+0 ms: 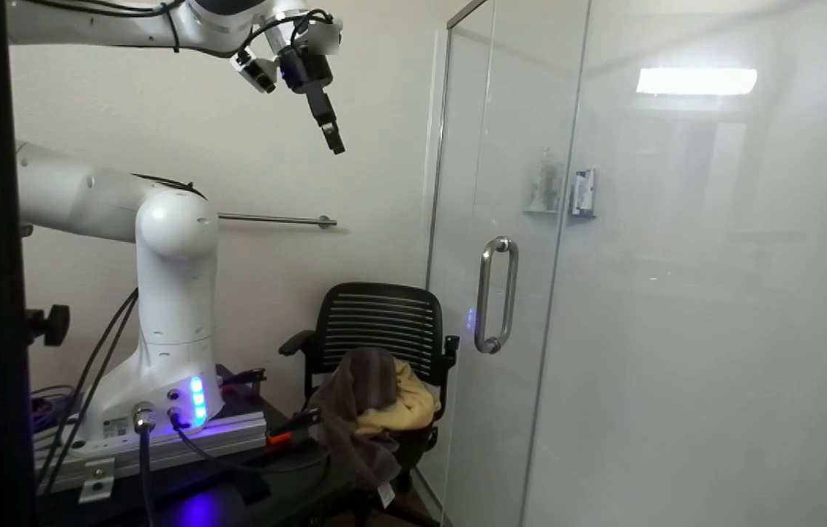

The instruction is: Close the door

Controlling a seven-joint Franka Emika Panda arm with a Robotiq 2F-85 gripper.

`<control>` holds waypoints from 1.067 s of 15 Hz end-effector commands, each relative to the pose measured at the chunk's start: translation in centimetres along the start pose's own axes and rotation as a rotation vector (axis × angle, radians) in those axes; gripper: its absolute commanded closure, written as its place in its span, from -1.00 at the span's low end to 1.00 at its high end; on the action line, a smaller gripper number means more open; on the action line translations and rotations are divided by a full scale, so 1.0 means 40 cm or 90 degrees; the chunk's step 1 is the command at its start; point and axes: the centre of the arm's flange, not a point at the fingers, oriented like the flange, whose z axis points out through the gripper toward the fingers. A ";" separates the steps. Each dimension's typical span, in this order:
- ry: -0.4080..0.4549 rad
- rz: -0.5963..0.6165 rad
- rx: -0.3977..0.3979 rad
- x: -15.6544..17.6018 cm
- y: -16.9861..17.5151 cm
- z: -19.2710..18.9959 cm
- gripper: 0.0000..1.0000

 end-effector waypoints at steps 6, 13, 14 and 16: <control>0.102 0.045 0.008 0.350 0.171 -0.105 -1.00; 0.092 0.032 -0.008 0.413 0.129 -0.092 -1.00; 0.092 0.032 -0.007 0.411 0.130 -0.093 -1.00; 0.095 0.037 -0.011 0.406 0.132 -0.077 -1.00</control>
